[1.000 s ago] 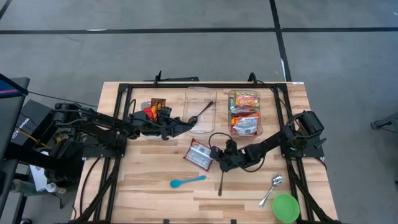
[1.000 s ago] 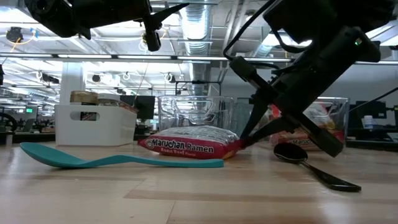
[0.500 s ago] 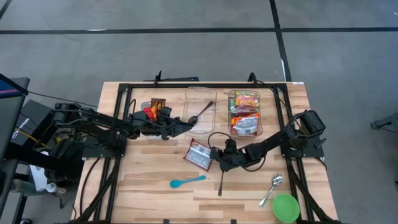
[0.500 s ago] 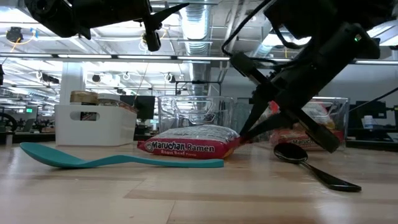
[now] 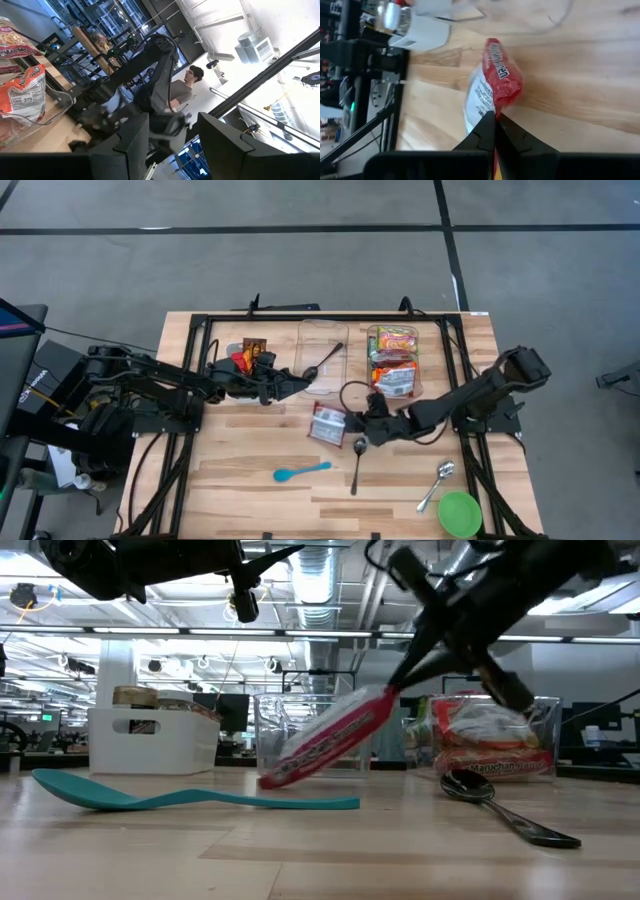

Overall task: Pick & Place Food Item
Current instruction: Put the red noodle pack into the right transparent bin

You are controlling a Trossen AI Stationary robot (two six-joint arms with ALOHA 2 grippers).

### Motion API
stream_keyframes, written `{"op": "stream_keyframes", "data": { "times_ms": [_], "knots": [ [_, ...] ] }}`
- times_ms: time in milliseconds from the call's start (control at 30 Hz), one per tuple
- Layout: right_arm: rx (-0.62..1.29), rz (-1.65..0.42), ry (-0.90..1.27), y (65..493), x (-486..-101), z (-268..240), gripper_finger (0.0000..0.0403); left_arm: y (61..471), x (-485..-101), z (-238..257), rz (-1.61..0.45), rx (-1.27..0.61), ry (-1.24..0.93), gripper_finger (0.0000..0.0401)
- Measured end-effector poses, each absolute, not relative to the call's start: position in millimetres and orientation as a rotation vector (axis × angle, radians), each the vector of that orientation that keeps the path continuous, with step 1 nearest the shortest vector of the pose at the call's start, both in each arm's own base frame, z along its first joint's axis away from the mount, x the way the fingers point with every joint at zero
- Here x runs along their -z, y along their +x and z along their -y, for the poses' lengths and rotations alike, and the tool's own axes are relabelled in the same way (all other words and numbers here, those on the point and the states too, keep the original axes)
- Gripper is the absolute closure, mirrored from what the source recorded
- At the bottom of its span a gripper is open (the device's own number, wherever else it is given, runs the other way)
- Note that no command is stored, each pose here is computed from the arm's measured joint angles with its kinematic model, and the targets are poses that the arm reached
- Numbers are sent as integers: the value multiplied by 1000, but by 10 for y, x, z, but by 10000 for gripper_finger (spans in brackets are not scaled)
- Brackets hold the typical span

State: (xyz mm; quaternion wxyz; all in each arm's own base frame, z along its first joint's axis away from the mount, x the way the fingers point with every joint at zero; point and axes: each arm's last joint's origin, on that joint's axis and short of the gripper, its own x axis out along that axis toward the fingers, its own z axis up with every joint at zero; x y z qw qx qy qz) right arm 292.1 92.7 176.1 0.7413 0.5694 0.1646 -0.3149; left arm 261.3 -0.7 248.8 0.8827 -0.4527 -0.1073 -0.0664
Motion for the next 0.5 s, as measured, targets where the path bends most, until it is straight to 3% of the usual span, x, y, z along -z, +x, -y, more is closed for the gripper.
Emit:
{"op": "stream_keyframes", "data": {
  "times_ms": [500],
  "knots": [
    [547, -319, 1137, 2520, -2468, -779, 403, 2613, -2488, 6, 224, 138, -942, 238]
  ]
}}
